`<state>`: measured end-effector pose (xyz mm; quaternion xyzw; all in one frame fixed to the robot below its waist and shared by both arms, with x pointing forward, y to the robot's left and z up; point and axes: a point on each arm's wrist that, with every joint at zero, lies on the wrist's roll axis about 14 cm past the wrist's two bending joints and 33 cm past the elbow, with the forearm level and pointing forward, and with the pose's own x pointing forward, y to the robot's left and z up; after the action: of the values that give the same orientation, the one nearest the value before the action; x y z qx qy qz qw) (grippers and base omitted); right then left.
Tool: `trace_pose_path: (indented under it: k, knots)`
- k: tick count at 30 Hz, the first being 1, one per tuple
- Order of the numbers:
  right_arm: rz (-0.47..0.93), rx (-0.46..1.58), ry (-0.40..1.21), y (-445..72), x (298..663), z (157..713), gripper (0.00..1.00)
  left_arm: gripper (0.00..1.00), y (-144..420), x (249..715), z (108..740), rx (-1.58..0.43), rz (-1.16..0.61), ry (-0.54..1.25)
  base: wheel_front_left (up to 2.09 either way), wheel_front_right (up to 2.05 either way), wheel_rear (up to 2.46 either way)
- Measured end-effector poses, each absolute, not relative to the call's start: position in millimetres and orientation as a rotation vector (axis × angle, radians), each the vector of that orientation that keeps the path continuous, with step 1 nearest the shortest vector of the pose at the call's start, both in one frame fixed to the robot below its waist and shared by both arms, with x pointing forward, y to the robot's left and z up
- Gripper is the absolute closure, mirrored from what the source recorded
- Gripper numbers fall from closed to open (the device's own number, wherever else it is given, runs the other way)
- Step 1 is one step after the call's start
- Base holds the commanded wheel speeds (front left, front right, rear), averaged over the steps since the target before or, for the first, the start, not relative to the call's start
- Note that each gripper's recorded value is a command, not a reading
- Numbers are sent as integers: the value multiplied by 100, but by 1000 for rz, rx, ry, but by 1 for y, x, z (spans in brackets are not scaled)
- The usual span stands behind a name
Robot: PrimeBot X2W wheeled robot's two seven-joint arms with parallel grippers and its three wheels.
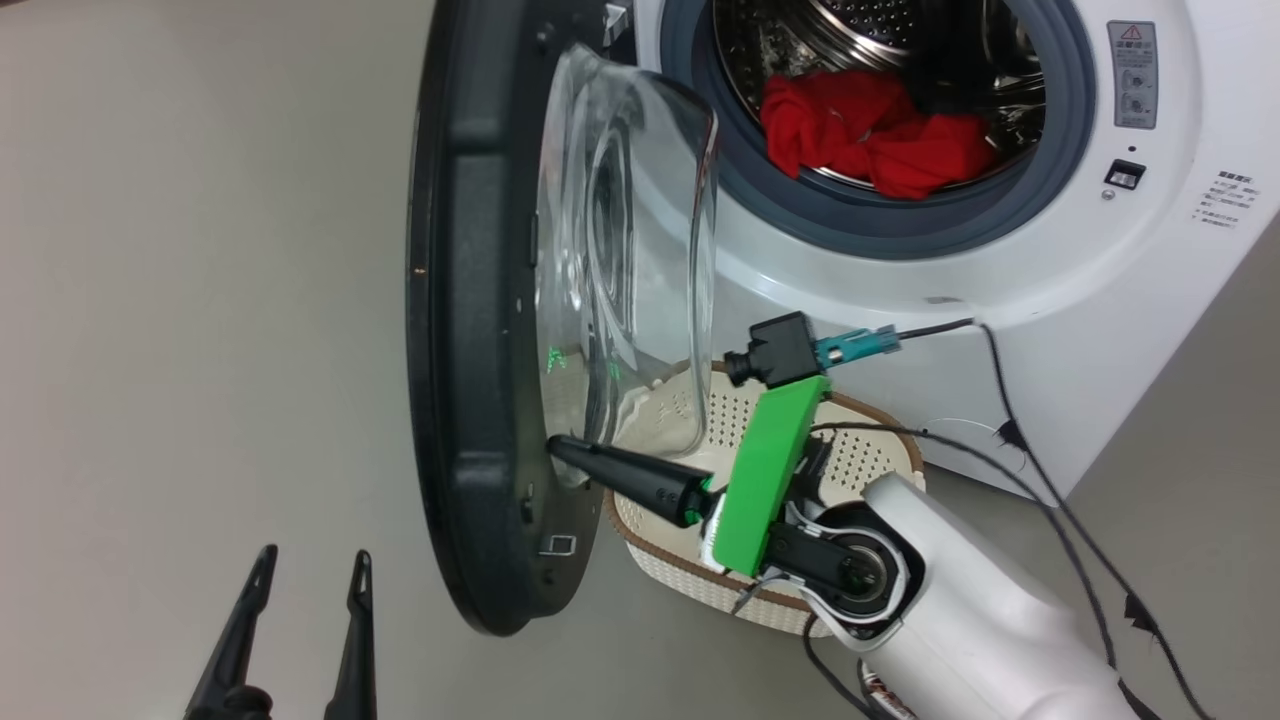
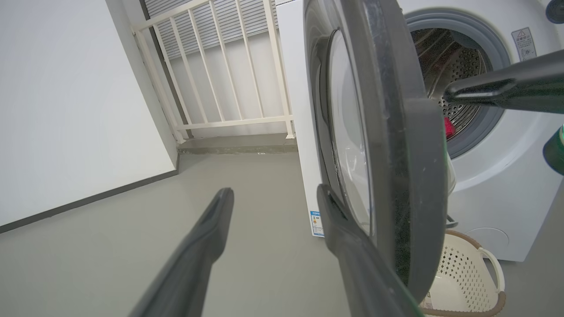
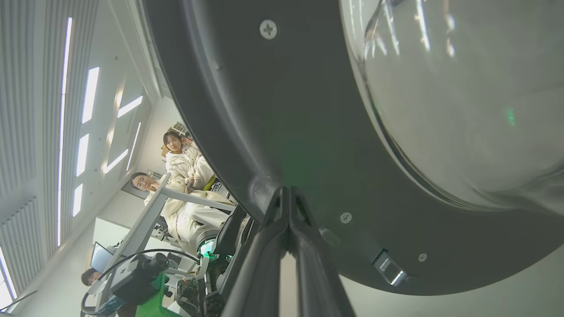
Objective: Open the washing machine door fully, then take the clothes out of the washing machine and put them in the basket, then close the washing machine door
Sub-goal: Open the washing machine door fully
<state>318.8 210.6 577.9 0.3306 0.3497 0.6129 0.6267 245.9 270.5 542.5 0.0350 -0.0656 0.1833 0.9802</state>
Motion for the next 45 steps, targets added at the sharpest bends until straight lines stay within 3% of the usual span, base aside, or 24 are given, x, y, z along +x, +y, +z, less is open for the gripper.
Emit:
trace_pose_path:
  k: [11, 19, 24, 25, 26, 27, 28, 45]
  knots:
    - [1227, 587, 457, 171, 359, 572, 100, 0, 268, 251, 550, 69, 351, -159, 0, 0, 0]
    - [1109, 544, 305, 140, 374, 573, 77, 0, 270, 245, 549, 60, 366, -146, 0, 0, 0]
    - [1034, 509, 232, 122, 380, 573, 51, 0, 270, 245, 551, 57, 368, -149, 0, 0, 0]
    - [1034, 509, 232, 122, 380, 573, 32, 0, 270, 245, 551, 57, 368, -149, 0, 0, 0]
    - [1007, 500, 209, 115, 381, 574, 32, 0, 270, 245, 552, 56, 368, -152, 0, 0, 0]
    - [1007, 500, 209, 115, 381, 574, 6, 0, 270, 245, 552, 56, 368, -152, 0, 0, 0]
    - [993, 501, 203, 112, 380, 573, 0, 0, 270, 245, 552, 55, 368, -153, 0, 0, 0]
    - [767, 400, 84, 51, 386, 567, 0, 0, 271, 240, 549, 31, 378, -142, 0, 0, 0]
